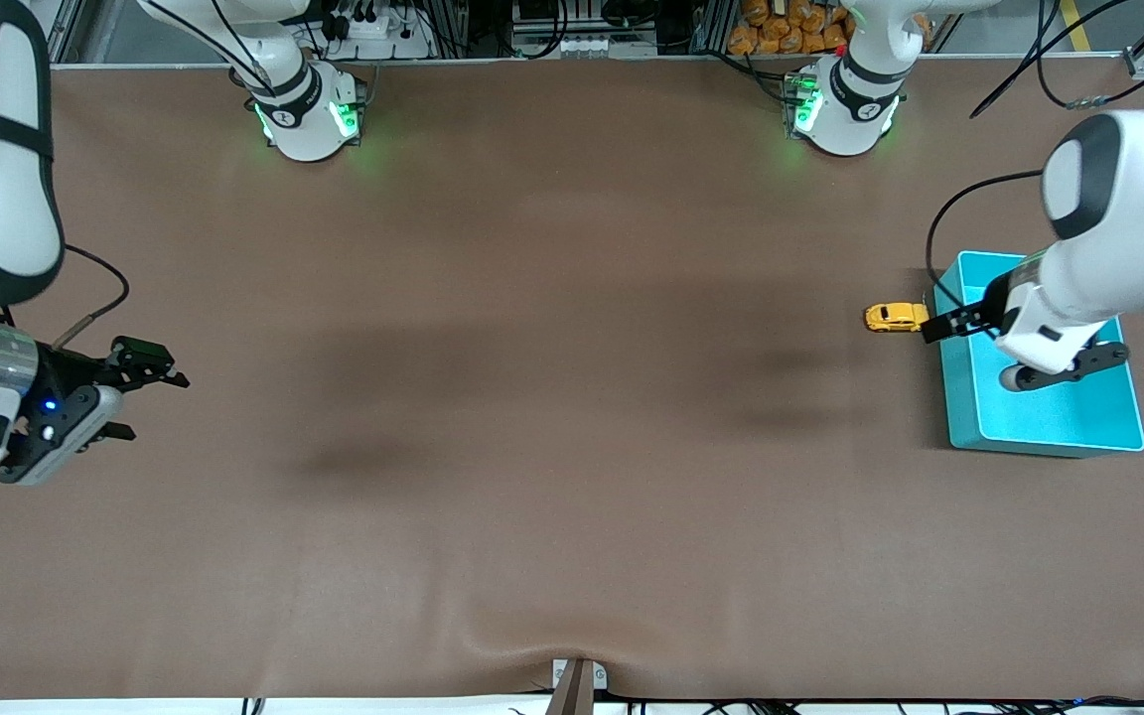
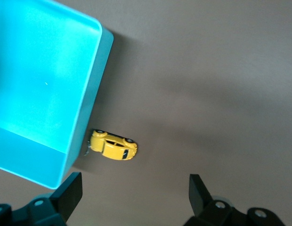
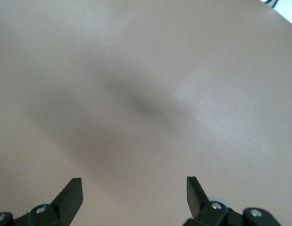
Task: Wind and store yellow beetle car
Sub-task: 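Reach the left gripper to the car while the right gripper withdraws, then lower the left gripper and grasp the yellow car beside the bin, then lift the car with the left gripper and carry it over the bin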
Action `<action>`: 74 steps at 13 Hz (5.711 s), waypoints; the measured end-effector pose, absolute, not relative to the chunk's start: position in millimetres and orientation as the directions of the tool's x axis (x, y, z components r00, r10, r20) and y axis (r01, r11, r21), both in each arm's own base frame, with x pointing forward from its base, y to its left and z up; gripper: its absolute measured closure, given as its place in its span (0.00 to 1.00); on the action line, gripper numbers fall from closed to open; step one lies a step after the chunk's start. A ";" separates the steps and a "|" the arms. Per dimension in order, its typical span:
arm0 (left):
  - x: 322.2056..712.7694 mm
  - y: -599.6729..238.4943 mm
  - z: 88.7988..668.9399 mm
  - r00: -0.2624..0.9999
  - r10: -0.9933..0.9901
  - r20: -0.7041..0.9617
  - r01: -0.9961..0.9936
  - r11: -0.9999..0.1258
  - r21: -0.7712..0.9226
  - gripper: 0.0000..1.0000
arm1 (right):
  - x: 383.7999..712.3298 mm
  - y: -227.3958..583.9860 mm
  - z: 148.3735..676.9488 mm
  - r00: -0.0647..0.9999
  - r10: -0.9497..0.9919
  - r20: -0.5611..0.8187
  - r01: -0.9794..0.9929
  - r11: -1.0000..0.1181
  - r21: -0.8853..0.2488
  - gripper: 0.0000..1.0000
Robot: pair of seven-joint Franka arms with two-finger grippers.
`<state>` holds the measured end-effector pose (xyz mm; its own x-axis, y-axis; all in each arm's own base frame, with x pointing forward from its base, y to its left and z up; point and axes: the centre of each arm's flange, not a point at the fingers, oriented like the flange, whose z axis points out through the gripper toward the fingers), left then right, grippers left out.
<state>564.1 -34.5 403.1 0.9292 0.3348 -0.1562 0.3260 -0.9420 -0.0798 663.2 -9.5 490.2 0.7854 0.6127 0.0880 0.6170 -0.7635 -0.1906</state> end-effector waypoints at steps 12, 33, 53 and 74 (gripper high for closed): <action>537.5 -45.3 260.1 0.548 0.824 -0.147 0.774 -0.565 -0.287 0.00 | 604.0 -34.1 610.2 0.973 0.218 -0.077 0.213 -0.975 -0.066 0.00; 488.4 15.0 182.0 0.303 0.953 0.011 0.882 -0.276 -0.382 0.00 | 529.8 -24.5 634.1 0.997 0.080 -0.004 0.080 -0.996 -0.047 0.00; 483.8 11.5 175.6 0.202 0.978 0.054 0.923 -0.172 -0.345 0.36 | 525.7 -24.2 642.9 0.996 0.083 -0.012 0.082 -0.996 -0.043 0.00; 560.1 7.7 315.8 0.279 0.956 0.096 0.943 -0.253 -0.217 0.53 | 525.7 -24.3 642.9 0.997 0.080 -0.012 0.080 -0.996 -0.043 0.00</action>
<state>560.1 7.7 315.8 0.2788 0.9556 0.0957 0.9428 -0.2533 -0.2167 525.7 -24.3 642.9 0.9967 0.0804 -0.0124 0.0798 -0.9959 -0.0429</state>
